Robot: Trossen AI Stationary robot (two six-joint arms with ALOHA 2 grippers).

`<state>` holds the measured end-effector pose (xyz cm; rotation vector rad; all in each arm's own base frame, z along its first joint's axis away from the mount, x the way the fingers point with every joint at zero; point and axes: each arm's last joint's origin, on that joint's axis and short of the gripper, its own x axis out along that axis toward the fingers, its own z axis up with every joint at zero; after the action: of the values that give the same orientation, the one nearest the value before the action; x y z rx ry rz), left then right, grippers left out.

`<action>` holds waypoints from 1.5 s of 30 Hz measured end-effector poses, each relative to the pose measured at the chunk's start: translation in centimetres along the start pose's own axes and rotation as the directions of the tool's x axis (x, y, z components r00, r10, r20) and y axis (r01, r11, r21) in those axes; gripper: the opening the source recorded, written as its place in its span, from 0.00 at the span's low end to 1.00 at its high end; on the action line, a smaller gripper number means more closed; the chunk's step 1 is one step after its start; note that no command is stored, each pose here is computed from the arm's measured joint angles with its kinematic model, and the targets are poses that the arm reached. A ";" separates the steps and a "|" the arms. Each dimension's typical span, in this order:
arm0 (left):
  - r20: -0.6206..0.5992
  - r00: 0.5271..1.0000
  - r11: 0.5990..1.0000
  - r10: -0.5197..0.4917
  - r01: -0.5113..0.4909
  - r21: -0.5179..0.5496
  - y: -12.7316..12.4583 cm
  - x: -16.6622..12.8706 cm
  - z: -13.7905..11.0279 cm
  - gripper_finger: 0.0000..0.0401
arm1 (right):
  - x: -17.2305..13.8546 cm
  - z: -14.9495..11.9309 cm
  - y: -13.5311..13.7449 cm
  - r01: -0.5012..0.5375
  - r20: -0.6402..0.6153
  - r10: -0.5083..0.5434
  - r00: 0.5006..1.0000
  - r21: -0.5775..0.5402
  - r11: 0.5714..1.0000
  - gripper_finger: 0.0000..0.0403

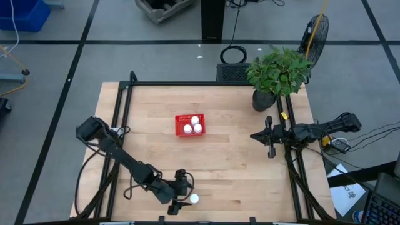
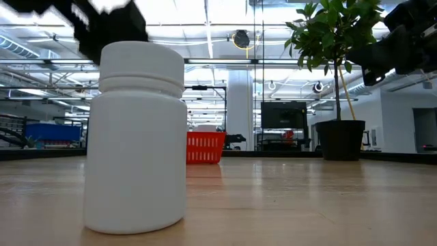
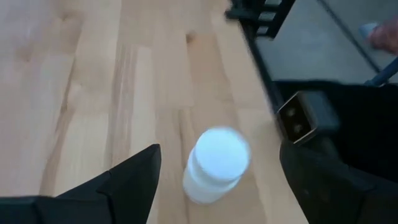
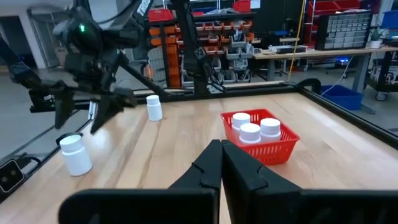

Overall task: Pick and place pill bottles into a basket
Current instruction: Put the white pill bottle into the red basket

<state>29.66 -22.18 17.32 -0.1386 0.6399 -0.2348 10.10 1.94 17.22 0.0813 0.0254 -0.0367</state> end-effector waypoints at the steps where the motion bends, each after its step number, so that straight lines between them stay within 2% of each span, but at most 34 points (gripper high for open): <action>1: -0.006 1.000 1.000 0.001 -0.001 -0.003 0.0 0.4 -0.3 0.84 | 0.0 0.0 0.0 0.000 0.000 0.000 1.000 0.000 1.000 0.00; 4: -0.002 1.000 1.000 -0.006 0.006 -0.006 0.0 1.3 -0.9 0.85 | 0.0 0.0 0.0 0.000 0.002 0.000 1.000 0.001 1.000 0.00; 14: 0.018 1.000 1.000 0.009 -0.008 -0.029 0.1 1.5 -0.8 0.85 | 0.0 0.0 0.0 0.000 0.002 0.000 1.000 0.001 1.000 0.00; 17: -0.009 1.000 0.999 0.024 -0.024 -0.027 0.5 2.5 -1.7 0.85 | 0.0 0.0 0.0 0.000 0.002 0.000 1.000 0.001 1.000 0.00; 19: -0.030 1.000 1.000 -0.005 0.004 -0.029 0.5 3.2 -2.3 0.85 | 0.0 0.1 0.0 0.000 0.006 0.000 1.000 0.002 1.000 0.00; 25: 0.008 1.000 0.999 -0.028 0.028 -0.027 0.0 3.4 -1.1 0.85 | 0.1 -0.2 0.0 -0.001 0.018 0.001 1.000 0.006 1.000 0.00; 29: -0.016 1.000 1.000 -0.015 0.015 -0.016 -0.1 3.3 -0.6 0.83 | 0.1 -0.6 0.0 0.001 -0.009 -0.001 1.000 -0.003 1.000 0.00; 33: -0.039 0.999 0.999 -0.002 0.001 -0.033 0.1 3.3 -0.7 0.74 | 0.1 -0.6 0.0 0.001 -0.010 -0.001 1.000 -0.003 1.000 0.00; 41: -0.051 0.999 0.999 -0.015 0.013 -0.044 0.5 3.4 -0.5 0.43 | 0.2 -0.7 0.0 0.001 -0.015 -0.001 1.000 -0.005 1.000 0.00; 45: -0.052 0.999 0.999 -0.016 0.013 -0.049 0.8 3.5 -0.3 0.41 | 0.2 -0.7 0.0 0.001 -0.015 -0.001 1.000 -0.005 1.000 0.00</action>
<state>32.29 -22.37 14.91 -0.1847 0.6972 -0.2372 10.24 1.98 16.52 0.0767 0.0404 -0.0372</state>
